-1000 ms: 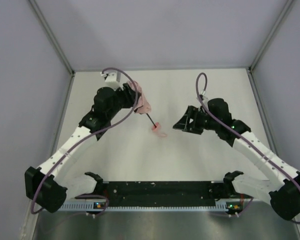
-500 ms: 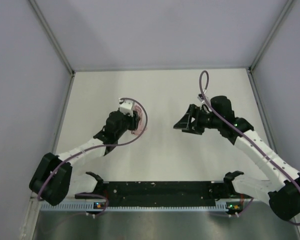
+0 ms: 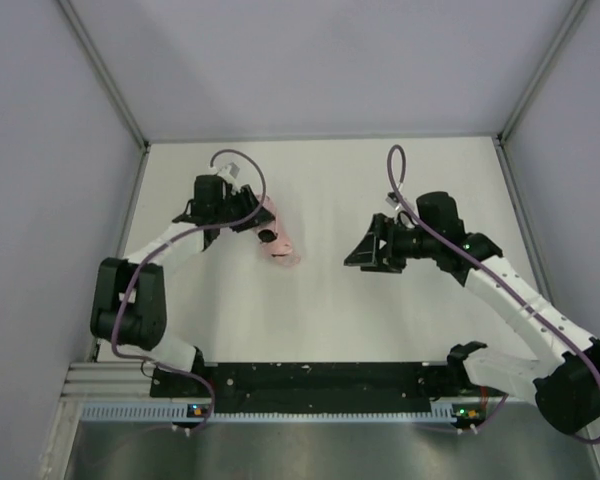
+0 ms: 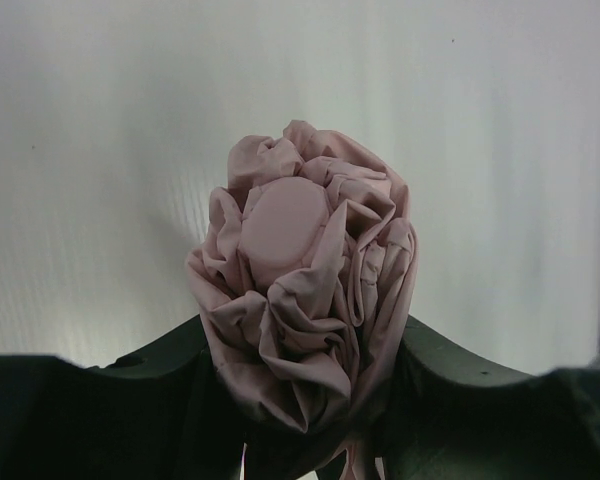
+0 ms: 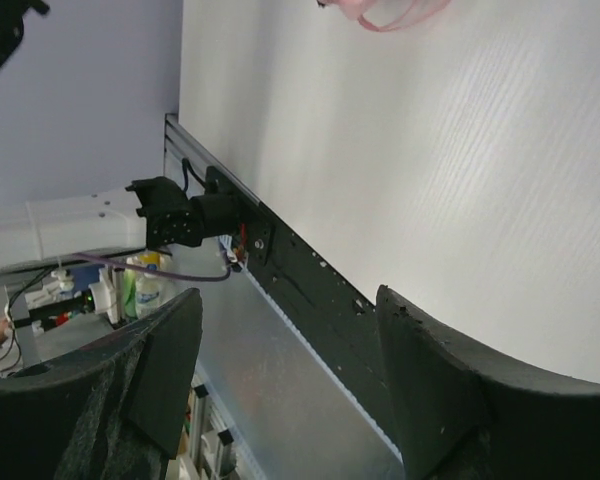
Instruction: Put away the umbrella
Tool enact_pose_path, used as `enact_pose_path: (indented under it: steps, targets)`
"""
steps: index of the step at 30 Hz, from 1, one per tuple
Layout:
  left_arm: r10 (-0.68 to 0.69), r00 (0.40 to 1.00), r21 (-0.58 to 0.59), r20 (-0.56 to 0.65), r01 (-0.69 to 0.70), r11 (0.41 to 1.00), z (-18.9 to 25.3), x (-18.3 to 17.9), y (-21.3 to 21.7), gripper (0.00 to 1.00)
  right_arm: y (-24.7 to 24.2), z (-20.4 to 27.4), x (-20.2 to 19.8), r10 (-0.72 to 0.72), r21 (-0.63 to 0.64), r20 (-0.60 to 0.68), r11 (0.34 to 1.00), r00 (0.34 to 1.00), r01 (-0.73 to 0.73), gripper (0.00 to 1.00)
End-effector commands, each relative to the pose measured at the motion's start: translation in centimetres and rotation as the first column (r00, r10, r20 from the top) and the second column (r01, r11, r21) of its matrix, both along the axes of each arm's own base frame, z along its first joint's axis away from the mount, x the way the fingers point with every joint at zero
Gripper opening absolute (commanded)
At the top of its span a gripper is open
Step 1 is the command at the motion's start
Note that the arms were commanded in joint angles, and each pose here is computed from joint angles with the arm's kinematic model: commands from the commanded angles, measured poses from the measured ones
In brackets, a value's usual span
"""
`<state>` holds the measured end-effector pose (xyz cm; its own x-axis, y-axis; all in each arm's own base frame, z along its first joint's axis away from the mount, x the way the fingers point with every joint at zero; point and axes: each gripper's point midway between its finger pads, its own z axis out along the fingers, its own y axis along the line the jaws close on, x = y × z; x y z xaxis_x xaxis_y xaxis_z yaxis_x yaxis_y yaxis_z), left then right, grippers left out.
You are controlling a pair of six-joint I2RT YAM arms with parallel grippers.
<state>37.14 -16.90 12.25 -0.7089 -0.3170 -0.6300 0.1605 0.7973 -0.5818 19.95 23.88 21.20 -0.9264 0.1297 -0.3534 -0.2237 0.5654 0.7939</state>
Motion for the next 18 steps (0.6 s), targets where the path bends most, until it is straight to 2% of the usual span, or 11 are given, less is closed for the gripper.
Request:
enact_pose_path:
  steps: [1, 4, 8, 11, 14, 15, 16, 17, 18]
  targets:
    - [-0.122, 0.966, -0.218, -0.229, 0.072, 0.973, 1.3, 1.3, -1.1, 0.01, 0.3, 2.1, 0.6, 0.031, 0.032, 0.065, 0.999, 0.997, -0.033, 0.69]
    - [-0.087, 0.954, -0.280, -0.287, 0.003, 0.960, 0.1, 5.3, 0.6, 0.07, 0.5, 2.3, 0.6, 0.036, 0.038, 0.057, 0.999, 0.998, -0.038, 0.69]
    - [-0.015, 0.955, -0.281, -0.297, -0.073, 0.957, -1.6, 10.7, 3.2, 0.09, 0.6, 2.7, 0.5, 0.041, 0.044, 0.059, 0.998, 0.997, -0.043, 0.69]
    - [0.035, 0.952, -0.259, -0.304, -0.118, 0.959, -2.6, 13.7, 6.5, 0.18, 0.5, 2.5, 0.3, 0.042, 0.042, 0.048, 0.998, 0.998, -0.044, 0.69]
    - [0.055, 0.940, -0.254, -0.338, -0.147, 0.956, -3.2, 14.6, 8.5, 0.38, 0.4, 2.5, 0.0, 0.044, 0.042, 0.043, 0.998, 0.998, -0.046, 0.70]
    - [0.058, 0.944, -0.258, -0.326, -0.148, 0.955, -2.9, 14.8, 8.9, 0.51, 0.3, 2.4, 0.0, 0.046, 0.039, 0.044, 0.998, 0.998, -0.048, 0.70]
    - [0.070, 0.945, -0.256, -0.318, -0.157, 0.954, -2.7, 14.6, 9.4, 0.70, 0.3, 2.5, 0.0, 0.047, 0.040, 0.048, 0.998, 0.998, -0.049, 0.70]
    - [0.079, 0.947, -0.251, -0.311, -0.162, 0.954, -2.4, 14.4, 9.8, 0.79, 0.3, 2.5, -0.1, 0.049, 0.036, 0.048, 0.998, 0.998, -0.051, 0.70]
    - [0.092, 0.949, -0.240, -0.301, -0.168, 0.956, -2.0, 14.1, 10.3, 0.98, 0.3, 2.6, 0.0, 0.051, 0.035, 0.053, 0.998, 0.997, -0.053, 0.70]
